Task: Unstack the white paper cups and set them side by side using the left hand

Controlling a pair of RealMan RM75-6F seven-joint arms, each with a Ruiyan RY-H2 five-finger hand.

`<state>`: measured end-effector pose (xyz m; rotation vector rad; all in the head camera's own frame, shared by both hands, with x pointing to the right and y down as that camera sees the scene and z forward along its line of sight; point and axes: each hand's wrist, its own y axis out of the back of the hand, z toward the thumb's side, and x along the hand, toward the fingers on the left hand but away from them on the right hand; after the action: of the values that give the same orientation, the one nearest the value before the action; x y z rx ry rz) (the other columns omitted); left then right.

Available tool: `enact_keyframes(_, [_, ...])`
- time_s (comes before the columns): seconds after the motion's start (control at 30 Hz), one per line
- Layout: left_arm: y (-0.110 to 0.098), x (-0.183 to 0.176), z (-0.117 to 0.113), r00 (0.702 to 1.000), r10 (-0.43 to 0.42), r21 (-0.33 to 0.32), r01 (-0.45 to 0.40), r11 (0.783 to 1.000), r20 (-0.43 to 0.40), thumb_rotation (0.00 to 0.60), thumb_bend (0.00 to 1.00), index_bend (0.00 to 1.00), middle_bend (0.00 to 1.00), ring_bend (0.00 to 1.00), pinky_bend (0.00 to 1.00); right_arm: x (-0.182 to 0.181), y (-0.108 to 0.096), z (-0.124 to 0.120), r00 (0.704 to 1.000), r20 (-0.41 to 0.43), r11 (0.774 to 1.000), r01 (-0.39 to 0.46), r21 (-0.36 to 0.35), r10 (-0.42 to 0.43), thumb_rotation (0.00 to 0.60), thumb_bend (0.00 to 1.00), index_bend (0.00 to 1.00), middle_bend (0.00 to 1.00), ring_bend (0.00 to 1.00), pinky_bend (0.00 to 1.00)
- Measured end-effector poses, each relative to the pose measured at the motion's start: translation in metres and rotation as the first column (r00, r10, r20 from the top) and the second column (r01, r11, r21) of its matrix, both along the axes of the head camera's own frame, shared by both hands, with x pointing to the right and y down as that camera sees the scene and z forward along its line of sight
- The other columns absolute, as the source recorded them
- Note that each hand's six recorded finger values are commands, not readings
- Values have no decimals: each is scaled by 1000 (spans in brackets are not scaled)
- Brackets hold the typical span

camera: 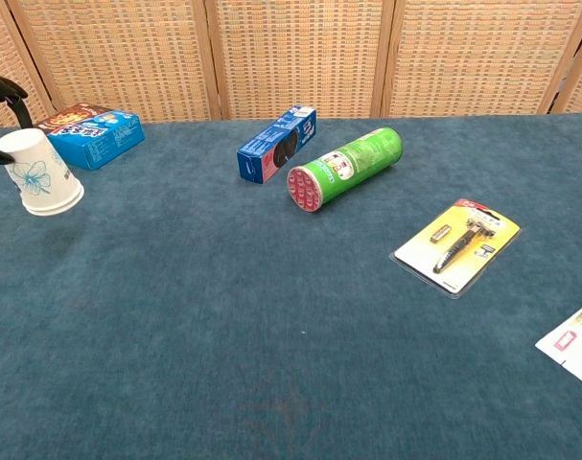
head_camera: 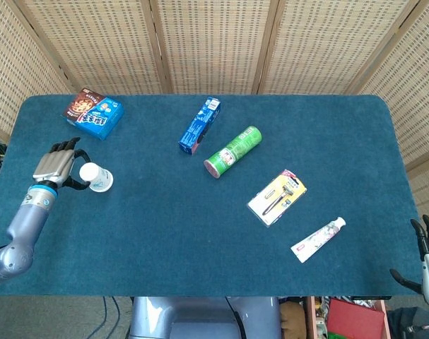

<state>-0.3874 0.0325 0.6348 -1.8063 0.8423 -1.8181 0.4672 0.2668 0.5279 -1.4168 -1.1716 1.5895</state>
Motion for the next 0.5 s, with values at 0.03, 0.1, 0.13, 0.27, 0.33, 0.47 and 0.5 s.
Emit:
enact_keyframes(0.03, [1, 0, 1, 1000, 5, -7, -5, 1000, 0, 600, 263, 381, 0, 0, 0, 0, 0, 0, 1000, -1, 1000, 0, -1, 0, 600, 0, 0, 0, 0, 0])
enact_keyframes(0.1, [3, 1, 2, 1000, 9, -15, -9, 1000, -11, 600, 264, 381, 0, 0, 0, 0, 0, 0, 1000, 0, 1000, 0, -1, 0, 600, 0, 0, 0, 0, 0])
enact_keyframes(0.13, [2, 1, 1, 1000, 5, -8, -5, 1000, -20, 600, 264, 381, 0, 0, 0, 0, 0, 0, 1000, 0, 1000, 0, -2, 0, 600, 0, 0, 0, 0, 0])
enact_keyframes(0.27, [-7, -2, -6, 997, -30, 83, 36, 996, -68, 600, 268, 381, 0, 0, 0, 0, 0, 1, 1000, 0, 1000, -1, -2, 1, 600, 0, 0, 0, 0, 0])
enact_keyframes(0.33, [-10, -3, -11, 996, -21, 122, 31, 992, -82, 600, 268, 381, 0, 0, 0, 0, 0, 1, 1000, 0, 1000, -1, -4, 1, 600, 0, 0, 0, 0, 0])
enact_keyframes(0.47, [-4, -6, -4, 996, -15, 89, 22, 996, -89, 600, 269, 381, 0, 0, 0, -1, 0, 1, 1000, 0, 1000, 2, -5, -2, 600, 0, 0, 0, 0, 0])
enact_keyframes(0.5, [-2, -7, -2, 995, -20, 72, 27, 997, -98, 600, 269, 381, 0, 0, 0, -1, 0, 1, 1000, 0, 1000, 2, -2, -2, 600, 0, 0, 0, 0, 0])
